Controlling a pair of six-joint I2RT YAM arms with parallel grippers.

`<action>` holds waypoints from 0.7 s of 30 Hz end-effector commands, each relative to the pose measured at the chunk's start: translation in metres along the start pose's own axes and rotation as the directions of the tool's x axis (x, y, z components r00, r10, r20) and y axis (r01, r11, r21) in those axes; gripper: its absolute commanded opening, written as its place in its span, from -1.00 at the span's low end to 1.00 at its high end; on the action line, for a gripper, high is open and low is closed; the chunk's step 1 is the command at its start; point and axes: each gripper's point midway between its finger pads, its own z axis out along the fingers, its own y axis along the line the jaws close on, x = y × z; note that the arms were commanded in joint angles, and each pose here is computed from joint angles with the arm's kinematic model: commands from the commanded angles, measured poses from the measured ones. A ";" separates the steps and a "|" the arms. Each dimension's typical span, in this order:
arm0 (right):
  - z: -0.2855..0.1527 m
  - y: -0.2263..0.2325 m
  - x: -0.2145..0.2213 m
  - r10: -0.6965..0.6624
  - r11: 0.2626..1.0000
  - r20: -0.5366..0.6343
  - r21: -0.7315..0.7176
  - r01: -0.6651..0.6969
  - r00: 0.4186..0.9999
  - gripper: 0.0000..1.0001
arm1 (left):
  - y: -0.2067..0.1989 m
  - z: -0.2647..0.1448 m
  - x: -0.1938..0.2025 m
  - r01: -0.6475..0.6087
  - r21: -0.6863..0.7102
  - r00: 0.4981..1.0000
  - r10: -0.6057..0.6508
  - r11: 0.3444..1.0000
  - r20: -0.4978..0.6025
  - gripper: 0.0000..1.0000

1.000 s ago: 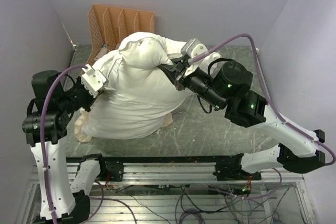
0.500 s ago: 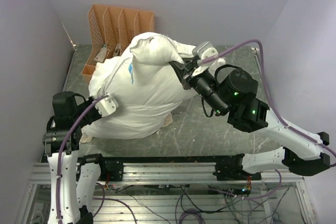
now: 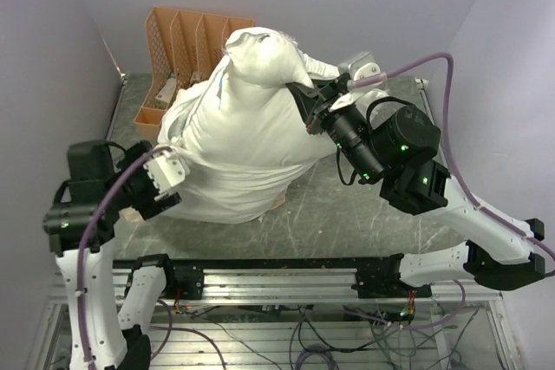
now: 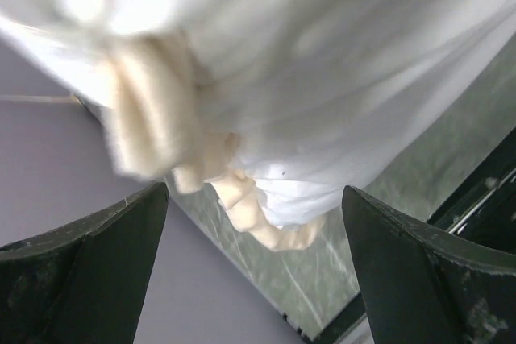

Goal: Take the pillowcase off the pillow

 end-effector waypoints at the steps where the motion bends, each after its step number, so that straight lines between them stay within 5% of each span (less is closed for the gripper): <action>1: 0.013 0.009 -0.032 0.111 0.994 0.095 -0.034 -0.108 0.989 -1.00 | 0.000 -0.059 -0.091 0.131 0.083 0.948 -0.149 0.988 0.281 1.00; 11: 0.027 0.071 -0.004 0.152 0.969 0.020 -0.202 -0.145 0.988 -1.00 | 0.056 -0.100 -0.180 0.313 0.082 0.749 -0.299 0.946 0.592 0.99; 21: 0.011 0.128 -0.028 0.235 0.866 0.015 -0.457 -0.202 0.972 -1.00 | 0.089 -0.088 -0.214 0.344 0.231 0.618 -0.405 0.910 0.674 0.99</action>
